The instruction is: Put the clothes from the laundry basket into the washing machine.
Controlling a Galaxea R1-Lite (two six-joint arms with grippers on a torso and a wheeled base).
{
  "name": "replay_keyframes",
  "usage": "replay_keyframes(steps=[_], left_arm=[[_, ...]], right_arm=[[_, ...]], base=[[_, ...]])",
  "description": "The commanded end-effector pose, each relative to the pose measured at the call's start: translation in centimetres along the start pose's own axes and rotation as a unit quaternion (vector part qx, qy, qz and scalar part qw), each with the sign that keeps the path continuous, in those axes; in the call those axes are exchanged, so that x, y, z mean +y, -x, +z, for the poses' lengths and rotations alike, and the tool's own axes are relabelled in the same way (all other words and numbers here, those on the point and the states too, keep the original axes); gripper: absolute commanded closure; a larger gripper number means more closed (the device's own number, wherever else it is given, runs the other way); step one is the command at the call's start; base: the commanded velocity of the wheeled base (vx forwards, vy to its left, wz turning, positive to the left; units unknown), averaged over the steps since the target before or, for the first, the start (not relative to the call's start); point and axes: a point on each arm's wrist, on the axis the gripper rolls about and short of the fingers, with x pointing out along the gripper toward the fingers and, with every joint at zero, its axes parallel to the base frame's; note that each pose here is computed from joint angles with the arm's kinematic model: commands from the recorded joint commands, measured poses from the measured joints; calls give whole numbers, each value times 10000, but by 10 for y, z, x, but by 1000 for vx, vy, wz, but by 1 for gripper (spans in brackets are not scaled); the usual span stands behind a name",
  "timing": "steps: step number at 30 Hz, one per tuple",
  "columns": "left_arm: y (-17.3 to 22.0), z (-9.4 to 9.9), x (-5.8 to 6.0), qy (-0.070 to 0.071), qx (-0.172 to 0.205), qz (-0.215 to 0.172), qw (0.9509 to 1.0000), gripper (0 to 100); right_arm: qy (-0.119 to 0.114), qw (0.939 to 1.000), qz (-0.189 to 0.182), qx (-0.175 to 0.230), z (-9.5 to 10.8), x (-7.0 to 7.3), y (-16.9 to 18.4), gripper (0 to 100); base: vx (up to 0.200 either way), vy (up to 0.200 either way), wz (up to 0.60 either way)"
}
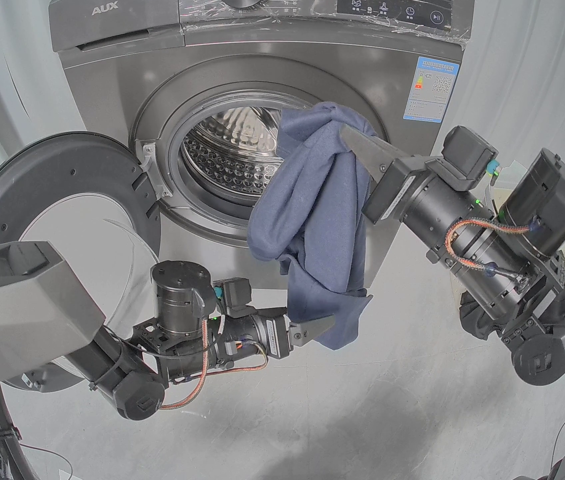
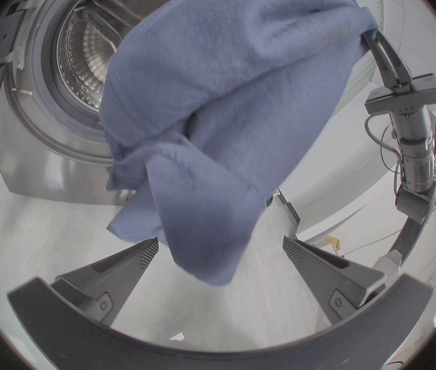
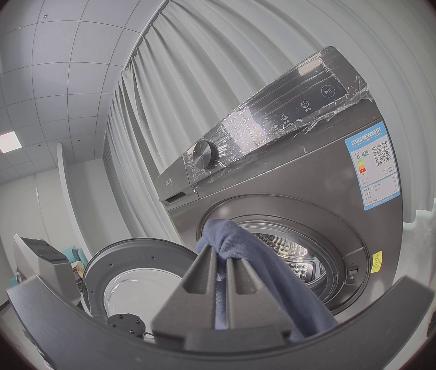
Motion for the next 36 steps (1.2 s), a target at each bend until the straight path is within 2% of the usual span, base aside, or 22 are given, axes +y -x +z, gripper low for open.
replay_keyframes(steps=[1, 11, 12, 16, 21, 26, 27, 28, 30, 33, 35, 36], left_arm=[[-10, 1, 4, -50, -227, 60, 9997, 0], [-20, -3, 6, -68, -377, 161, 9991, 0], [-20, -2, 6, -25, -427, 179, 9989, 100], [-20, 3, 4, 25, -599, 119, 9981, 100], [-12, 7, -1, -27, -785, 30, 9969, 100], [22, 22, -22, -114, -1036, -123, 9945, 100], [37, 25, -32, -159, -1085, -204, 9938, 100], [42, 26, -35, -167, -1095, -234, 9936, 100], [75, 31, -55, -248, -1238, -436, 9910, 100], [115, 32, -71, -370, -1417, -615, 9873, 100], [130, 31, -75, -412, -1487, -670, 9857, 100], [151, 30, -81, -491, -1555, -867, 9828, 100]], right_arm=[[-5, 10000, 6, 25, -1, 0, 2, 100], [-3, 10000, -6, 54, -2, 0, 3, 100], [-4, 10000, -5, 46, -2, 0, 2, 100], [-9, 10000, -12, 45, -2, 0, 3, 100], [18, 10000, -78, 9, 1, -4, 4, 100], [59, 9997, -153, 167, 1, -9, 17, 100], [72, 9995, -169, 265, 0, -9, 23, 100], [73, 9994, -165, 289, -1, -9, 25, 100], [120, 9988, -172, 443, -4, -11, 36, 100], [156, 9984, -200, 500, -6, -14, 42, 100], [167, 9982, -204, 530, -7, -15, 44, 100], [186, 9985, -144, 502, -7, -15, 46, 100]], base=[[0, 0, 0], [0, 0, 0], [0, 0, 0], [0, 0, 0], [0, 0, 0], [0, 0, 0], [0, 0, 0], [0, 0, 0], [0, 0, 0], [0, 0, 0], [0, 0, 0], [0, 0, 0]])
